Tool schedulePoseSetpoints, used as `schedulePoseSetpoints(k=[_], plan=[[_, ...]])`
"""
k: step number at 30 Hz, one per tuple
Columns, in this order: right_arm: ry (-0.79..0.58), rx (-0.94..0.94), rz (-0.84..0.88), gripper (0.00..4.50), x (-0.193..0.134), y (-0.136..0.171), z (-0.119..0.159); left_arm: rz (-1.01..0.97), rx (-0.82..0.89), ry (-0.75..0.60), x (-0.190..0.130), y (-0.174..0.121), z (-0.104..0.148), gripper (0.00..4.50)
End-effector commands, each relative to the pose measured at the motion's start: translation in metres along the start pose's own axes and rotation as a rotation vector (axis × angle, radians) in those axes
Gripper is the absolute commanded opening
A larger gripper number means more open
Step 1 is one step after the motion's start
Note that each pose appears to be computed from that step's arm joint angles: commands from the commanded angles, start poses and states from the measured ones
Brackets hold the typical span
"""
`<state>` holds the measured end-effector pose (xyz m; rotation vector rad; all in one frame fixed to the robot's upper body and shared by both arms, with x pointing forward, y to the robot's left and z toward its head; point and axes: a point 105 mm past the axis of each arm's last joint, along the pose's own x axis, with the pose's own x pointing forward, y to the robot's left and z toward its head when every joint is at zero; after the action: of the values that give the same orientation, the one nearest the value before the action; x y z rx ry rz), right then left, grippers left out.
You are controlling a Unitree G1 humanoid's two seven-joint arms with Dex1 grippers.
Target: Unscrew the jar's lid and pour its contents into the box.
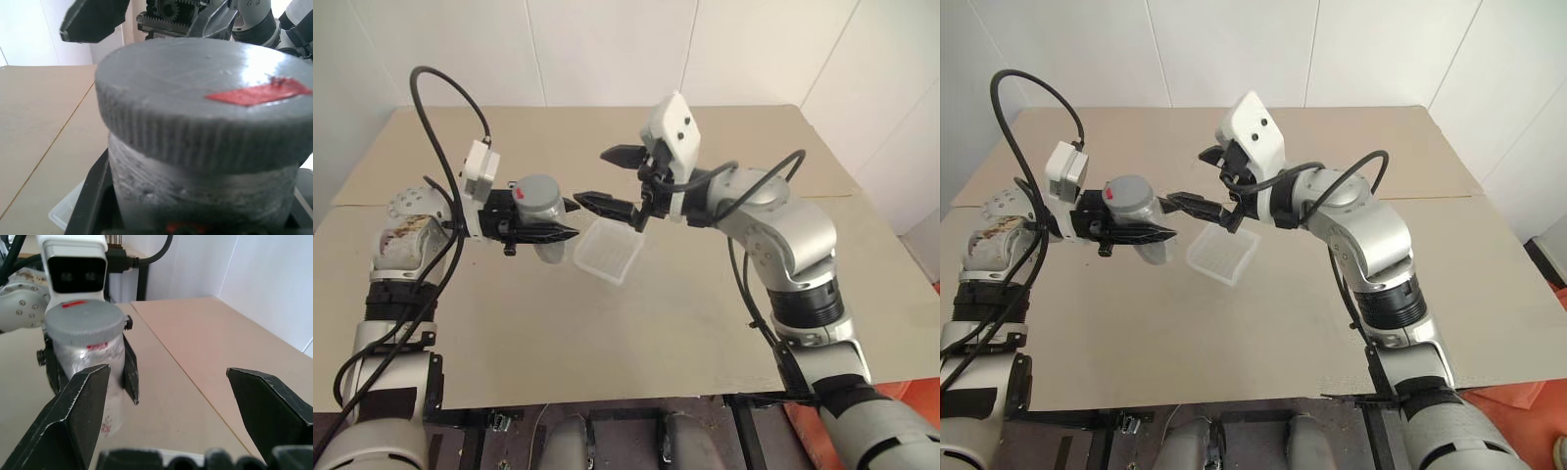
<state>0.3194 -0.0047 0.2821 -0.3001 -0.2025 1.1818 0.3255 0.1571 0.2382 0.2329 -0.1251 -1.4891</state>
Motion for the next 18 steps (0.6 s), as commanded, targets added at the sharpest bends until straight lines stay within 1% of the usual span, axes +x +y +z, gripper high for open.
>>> schedulePoseSetpoints(k=[1,7,12,18], plan=[[-0.079,-0.041,0.095,4.46,-0.005,0.019,0.022,-0.008,0.058,-0.004,0.001,0.000,0.012,1.94],[-0.116,-0.009,0.117,4.46,0.011,0.026,0.035,-0.012,0.057,-0.007,0.003,0.000,0.011,1.94],[-0.090,0.014,0.131,4.46,0.029,0.025,0.037,-0.023,0.060,-0.007,0.005,-0.001,0.010,1.94],[-0.088,0.021,0.200,4.46,0.040,0.034,0.039,-0.024,0.070,-0.008,0.006,0.001,0.010,1.94]])
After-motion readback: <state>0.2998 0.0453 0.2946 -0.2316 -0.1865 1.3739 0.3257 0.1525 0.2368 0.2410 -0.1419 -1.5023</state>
